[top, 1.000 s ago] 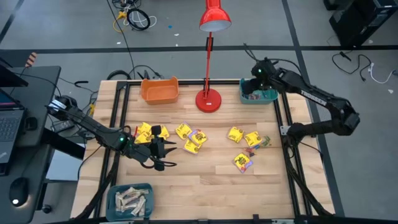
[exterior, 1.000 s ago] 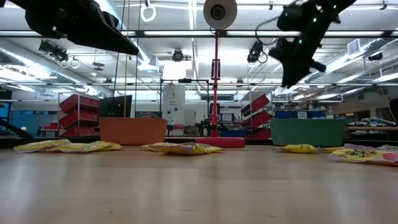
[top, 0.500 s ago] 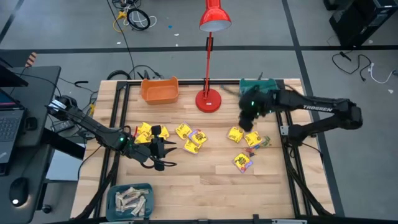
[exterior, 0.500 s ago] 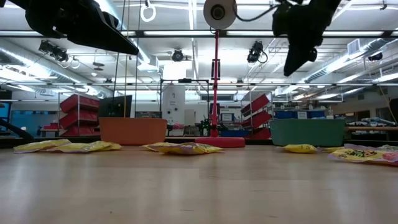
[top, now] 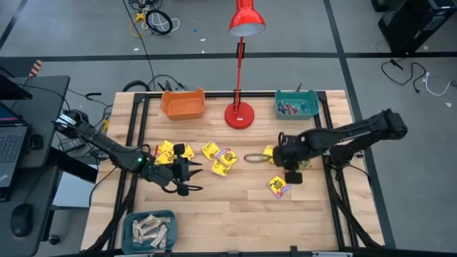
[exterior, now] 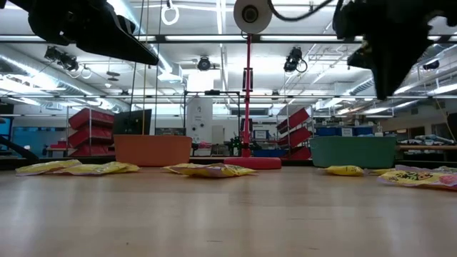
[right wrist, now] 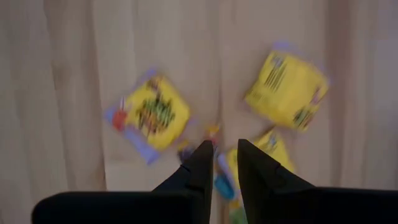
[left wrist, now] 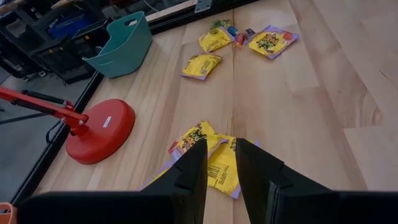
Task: Sort candy
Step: Put the small red candy into the green bin
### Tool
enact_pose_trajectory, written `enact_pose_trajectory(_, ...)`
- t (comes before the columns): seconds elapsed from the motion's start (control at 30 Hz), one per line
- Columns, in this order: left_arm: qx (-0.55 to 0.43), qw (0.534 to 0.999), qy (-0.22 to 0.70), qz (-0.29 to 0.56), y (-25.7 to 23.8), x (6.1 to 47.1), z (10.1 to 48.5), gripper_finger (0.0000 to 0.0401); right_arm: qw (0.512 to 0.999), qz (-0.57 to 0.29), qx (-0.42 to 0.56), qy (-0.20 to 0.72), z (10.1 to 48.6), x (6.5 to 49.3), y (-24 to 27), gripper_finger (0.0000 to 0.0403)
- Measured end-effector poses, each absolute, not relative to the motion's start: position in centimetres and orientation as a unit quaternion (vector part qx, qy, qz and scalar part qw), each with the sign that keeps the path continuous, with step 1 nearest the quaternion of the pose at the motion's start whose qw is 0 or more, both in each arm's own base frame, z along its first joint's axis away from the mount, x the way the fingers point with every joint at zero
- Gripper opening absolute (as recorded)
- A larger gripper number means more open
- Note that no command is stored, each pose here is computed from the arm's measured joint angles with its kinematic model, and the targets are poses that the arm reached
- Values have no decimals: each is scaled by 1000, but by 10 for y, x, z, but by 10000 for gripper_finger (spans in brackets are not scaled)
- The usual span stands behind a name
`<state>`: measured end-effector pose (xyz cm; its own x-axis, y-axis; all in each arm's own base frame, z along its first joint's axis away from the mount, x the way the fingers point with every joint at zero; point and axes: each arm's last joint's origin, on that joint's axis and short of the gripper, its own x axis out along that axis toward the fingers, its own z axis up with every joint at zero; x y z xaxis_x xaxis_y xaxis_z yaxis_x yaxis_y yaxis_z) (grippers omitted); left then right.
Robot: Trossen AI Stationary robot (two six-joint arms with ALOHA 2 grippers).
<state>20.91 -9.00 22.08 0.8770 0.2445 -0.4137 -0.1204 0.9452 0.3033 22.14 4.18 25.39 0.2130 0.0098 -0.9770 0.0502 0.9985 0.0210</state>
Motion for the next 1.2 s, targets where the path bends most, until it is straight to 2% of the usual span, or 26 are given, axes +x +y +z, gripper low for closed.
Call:
enact_pose_trajectory(0.2,135,959,230,95,-90,209,221,88,724,-17,3,690,230,227,61,60)
enact_pose_trajectory(0.6,136,959,230,95,-90,209,221,88,658,-65,-22,750,186,244,73,60)
enact_pose_trajectory(0.83,137,958,232,95,-90,209,220,88,651,-72,-19,755,176,246,74,75)
enact_pose_trajectory(1.2,137,958,234,95,-90,209,220,88,656,-74,-5,751,155,233,72,135)
